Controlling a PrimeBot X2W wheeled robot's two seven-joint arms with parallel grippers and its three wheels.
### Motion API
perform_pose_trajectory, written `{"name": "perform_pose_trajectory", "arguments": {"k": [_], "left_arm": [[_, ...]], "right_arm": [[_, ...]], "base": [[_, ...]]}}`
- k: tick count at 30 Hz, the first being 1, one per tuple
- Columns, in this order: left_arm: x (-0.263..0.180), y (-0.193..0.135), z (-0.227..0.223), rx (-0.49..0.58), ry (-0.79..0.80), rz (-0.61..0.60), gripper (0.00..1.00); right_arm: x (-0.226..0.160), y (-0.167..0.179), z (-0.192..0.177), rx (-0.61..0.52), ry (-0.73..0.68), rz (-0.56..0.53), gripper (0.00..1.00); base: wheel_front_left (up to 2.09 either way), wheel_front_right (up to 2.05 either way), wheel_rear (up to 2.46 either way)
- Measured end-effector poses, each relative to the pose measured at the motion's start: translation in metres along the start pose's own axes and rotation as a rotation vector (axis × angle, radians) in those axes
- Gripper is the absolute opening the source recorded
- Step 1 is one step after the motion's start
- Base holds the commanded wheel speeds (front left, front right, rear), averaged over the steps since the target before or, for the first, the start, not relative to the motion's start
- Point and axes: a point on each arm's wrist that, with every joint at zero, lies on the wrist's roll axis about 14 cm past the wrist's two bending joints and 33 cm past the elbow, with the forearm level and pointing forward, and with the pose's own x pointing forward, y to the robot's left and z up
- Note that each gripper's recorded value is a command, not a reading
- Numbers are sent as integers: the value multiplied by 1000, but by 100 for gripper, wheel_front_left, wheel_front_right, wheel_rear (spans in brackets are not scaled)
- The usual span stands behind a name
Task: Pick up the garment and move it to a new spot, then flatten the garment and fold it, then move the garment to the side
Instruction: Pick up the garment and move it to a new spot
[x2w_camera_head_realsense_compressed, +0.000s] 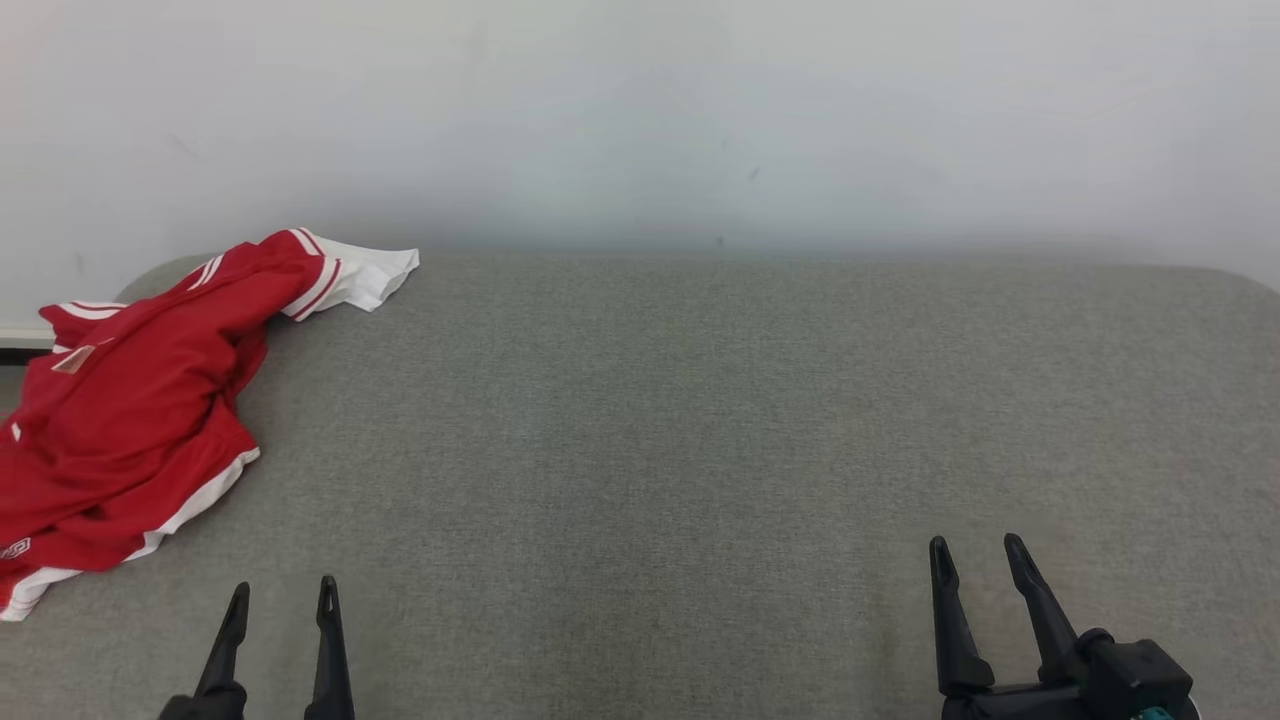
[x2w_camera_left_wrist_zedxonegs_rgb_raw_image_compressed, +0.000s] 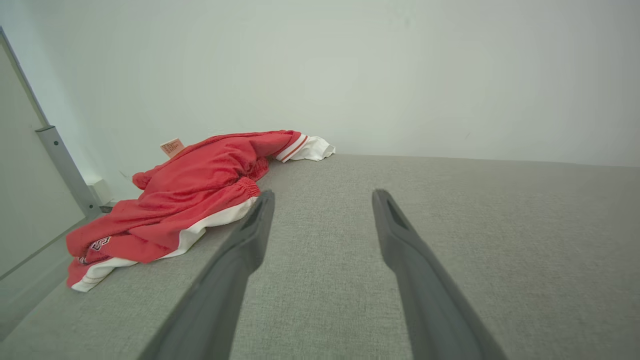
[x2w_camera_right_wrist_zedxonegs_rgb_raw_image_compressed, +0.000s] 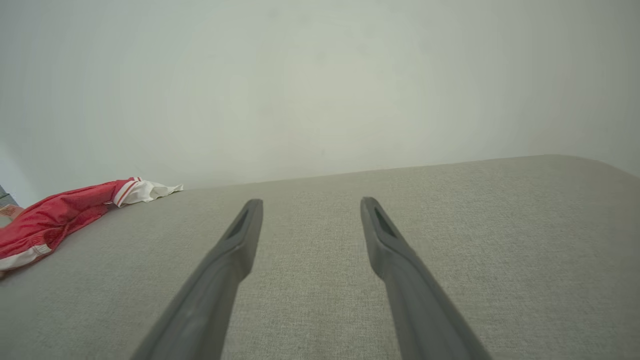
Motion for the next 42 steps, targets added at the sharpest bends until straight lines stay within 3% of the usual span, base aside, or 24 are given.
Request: {"name": "perform_pose_trajectory", "arguments": {"k": [24,35,42], "left_arm": [[-83,102,1,36,16,343,100],[-122,136,4,52,17,497,100],[-133,142,5,51,15,524,100]], "right_arm": [[36,98,-24,50,65,290,100],[44,137,-33,61,91,403,100],[42,147,-33,60,91,430,100]], "base": [[0,0,0],[0,0,0],[0,0,0]]}}
